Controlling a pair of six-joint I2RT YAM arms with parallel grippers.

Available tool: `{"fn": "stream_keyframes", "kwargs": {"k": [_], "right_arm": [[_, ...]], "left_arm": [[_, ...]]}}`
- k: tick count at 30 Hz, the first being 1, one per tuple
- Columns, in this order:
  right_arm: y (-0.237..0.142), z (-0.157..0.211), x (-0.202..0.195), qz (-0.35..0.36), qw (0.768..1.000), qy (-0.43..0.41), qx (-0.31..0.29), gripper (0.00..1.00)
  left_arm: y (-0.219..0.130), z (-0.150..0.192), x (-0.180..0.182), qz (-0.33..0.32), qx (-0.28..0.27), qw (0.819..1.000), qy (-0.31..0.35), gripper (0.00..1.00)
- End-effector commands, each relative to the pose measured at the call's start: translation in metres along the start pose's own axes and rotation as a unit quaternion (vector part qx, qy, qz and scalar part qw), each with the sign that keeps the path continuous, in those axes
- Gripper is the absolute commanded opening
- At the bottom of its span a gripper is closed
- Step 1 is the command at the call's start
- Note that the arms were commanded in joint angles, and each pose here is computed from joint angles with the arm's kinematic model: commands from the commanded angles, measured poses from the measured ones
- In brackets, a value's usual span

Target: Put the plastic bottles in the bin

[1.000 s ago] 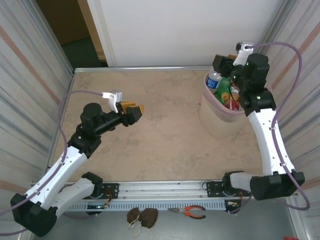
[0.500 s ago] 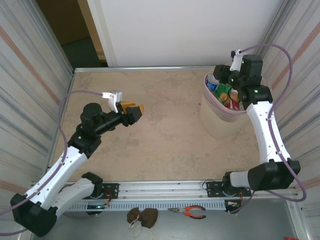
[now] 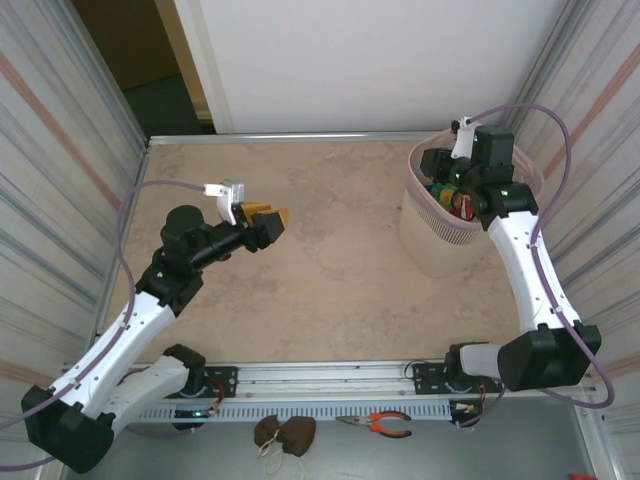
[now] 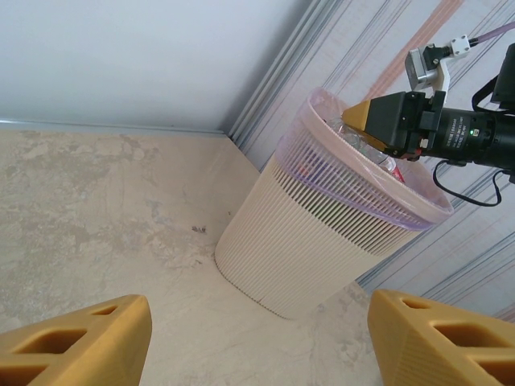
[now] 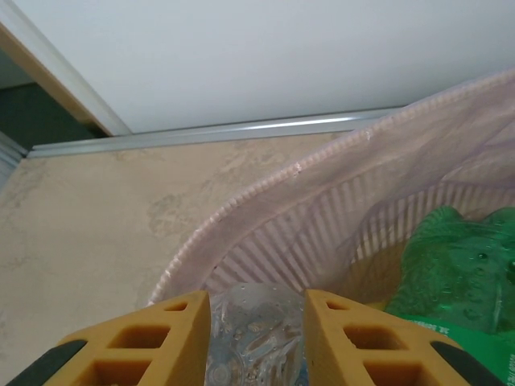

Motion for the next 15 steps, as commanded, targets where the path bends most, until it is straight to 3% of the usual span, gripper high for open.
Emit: {"fn": "stream_keyframes", "kwargs": {"k": [1,9,15], "right_arm": [[0.001,0.014,-0.005,0.031,0.998,-0.01,0.057,0.34],[-0.04,-0.026,0.003,0.03,0.999,-0.02,-0.015,0.52],[-0.077,-0.025,0.007,0.033,0.999,-0.024,-0.034,0.6]], "left_arm": [[-0.001,-0.004,-0.001,0.008,-0.014,1.0,0.001,0.71],[-0.007,-0.004,0.0,-0.021,-0.008,0.999,0.027,0.73],[-0.009,-0.001,0.008,-0.07,0.01,0.996,0.06,0.74]]}}
Point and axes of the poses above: each hand's point on the last joint's axis, 136 mm out from that joint toward the fingers, its own y axis out along the fingers, its own x axis along the line the jaws close on, z = x × y, the point moved 9 cm from there along -y, back along the fingers, and after that the axes turned 8 degrees about -y, right-handed, at the moved point
